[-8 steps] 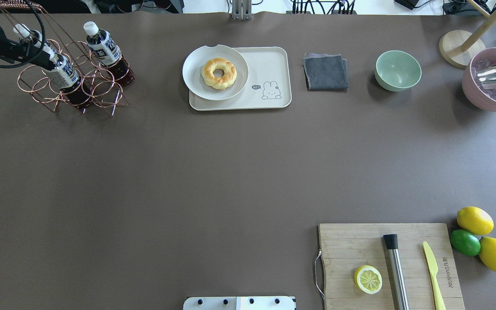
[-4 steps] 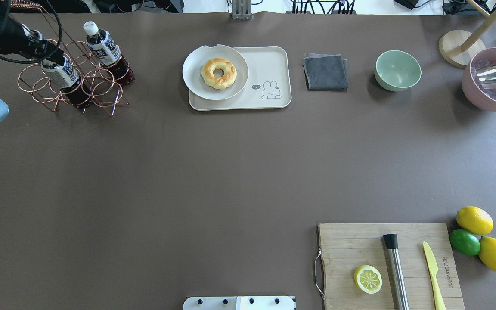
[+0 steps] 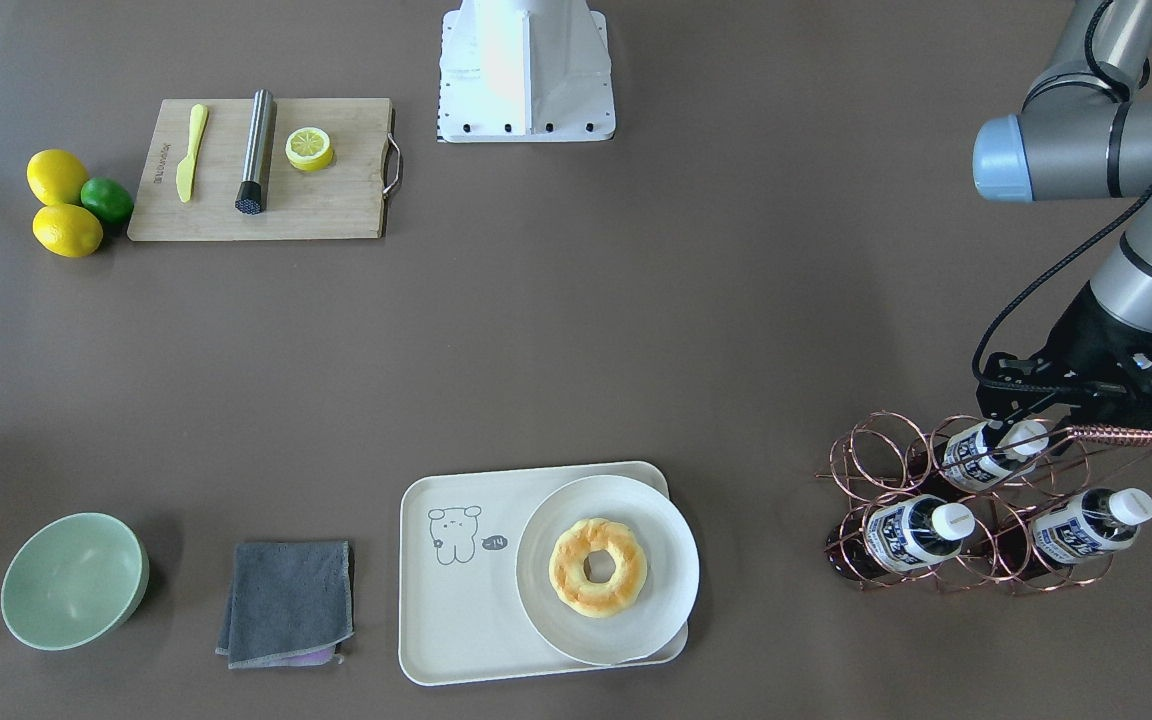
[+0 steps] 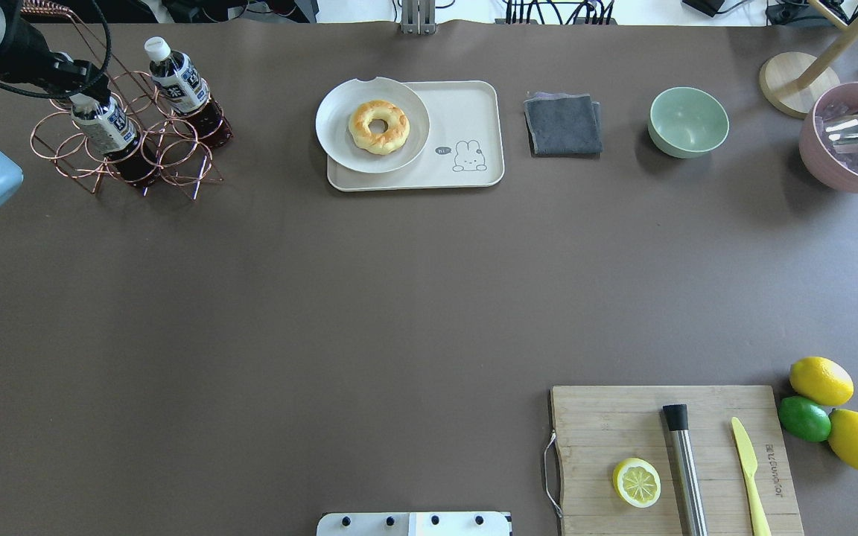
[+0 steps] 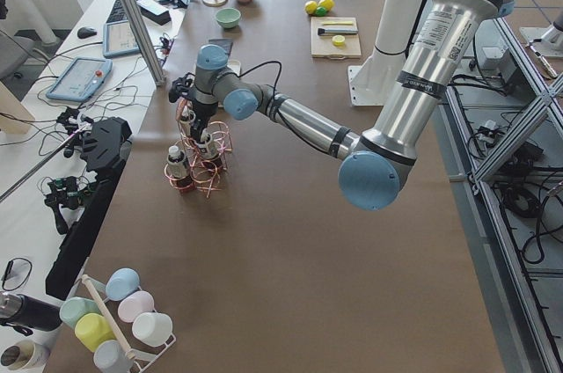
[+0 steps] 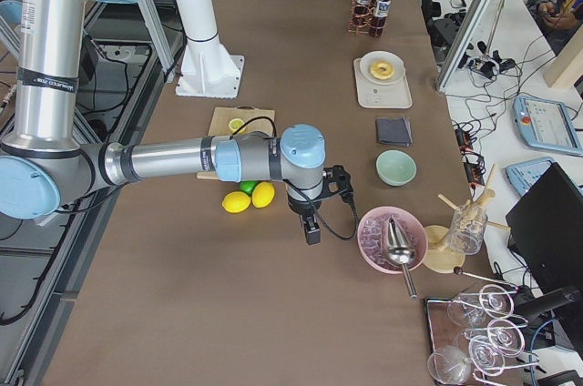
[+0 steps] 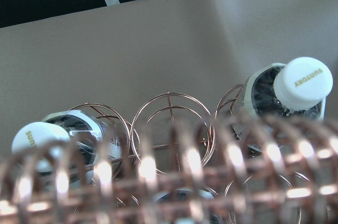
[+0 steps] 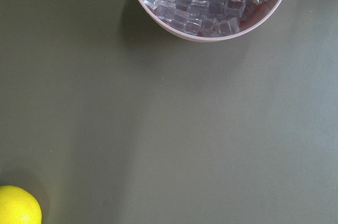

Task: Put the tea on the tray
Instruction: 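Reach the left gripper into the copper rack and grasp a tea bottle, then lift the bottle out with the left gripper and set it mid-table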

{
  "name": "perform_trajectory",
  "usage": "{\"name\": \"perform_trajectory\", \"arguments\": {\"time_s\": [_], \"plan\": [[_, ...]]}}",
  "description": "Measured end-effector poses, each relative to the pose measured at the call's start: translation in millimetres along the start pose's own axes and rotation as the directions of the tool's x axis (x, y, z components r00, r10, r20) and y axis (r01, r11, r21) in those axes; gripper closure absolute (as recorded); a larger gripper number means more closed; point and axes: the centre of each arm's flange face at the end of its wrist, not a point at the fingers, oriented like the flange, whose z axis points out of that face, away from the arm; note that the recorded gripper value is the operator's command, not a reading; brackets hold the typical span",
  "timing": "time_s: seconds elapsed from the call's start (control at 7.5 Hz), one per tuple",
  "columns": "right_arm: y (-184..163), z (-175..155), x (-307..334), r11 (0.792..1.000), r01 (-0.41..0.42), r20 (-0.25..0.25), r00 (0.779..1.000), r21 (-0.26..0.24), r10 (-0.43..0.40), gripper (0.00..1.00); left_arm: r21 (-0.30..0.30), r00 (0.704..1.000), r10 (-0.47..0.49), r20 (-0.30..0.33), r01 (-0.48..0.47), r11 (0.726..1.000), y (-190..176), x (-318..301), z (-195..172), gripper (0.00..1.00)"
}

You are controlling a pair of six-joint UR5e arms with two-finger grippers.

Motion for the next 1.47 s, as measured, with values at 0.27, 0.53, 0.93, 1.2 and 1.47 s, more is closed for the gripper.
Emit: {"name": "perform_trajectory", "arguments": {"time_s": [0.27,0.53,0.93,1.2,1.47], "plan": [[0.0,-0.1,0.0,1.0,-0.001,0.0,1.0,0.0,0.001,0.0,0.002,1.0,-0.006,0.0,0.006,1.0,-2.2,-0.7,-1.2,1.0],[0.0,0.2,0.0,1.0,-0.004,0.0,1.0,0.0,0.004,0.0,0.014,1.0,-0.022,0.002,0.022,1.0,-9.8,-10.1,-12.9,1.0],[-0.8,0.3,-0.5,1.0,-0.006,0.0,1.0,-0.001,0.006,0.0,0.064,0.996,-0.046,-0.072,0.051,0.997,-32.5,-19.9,-78.3,1.0],[-0.8,1.1,-0.7,1.0,-0.008,0.002,1.0,-0.002,0.008,0.0,0.067,0.994,-0.067,-0.09,0.073,0.995,-33.6,-7.2,-134.0,1.0],[-1.0,1.7,-0.9,1.0,-0.008,0.005,1.0,-0.002,0.008,0.0,0.067,0.993,-0.085,-0.086,0.091,0.994,-23.0,19.1,-183.5,1.0]]}}
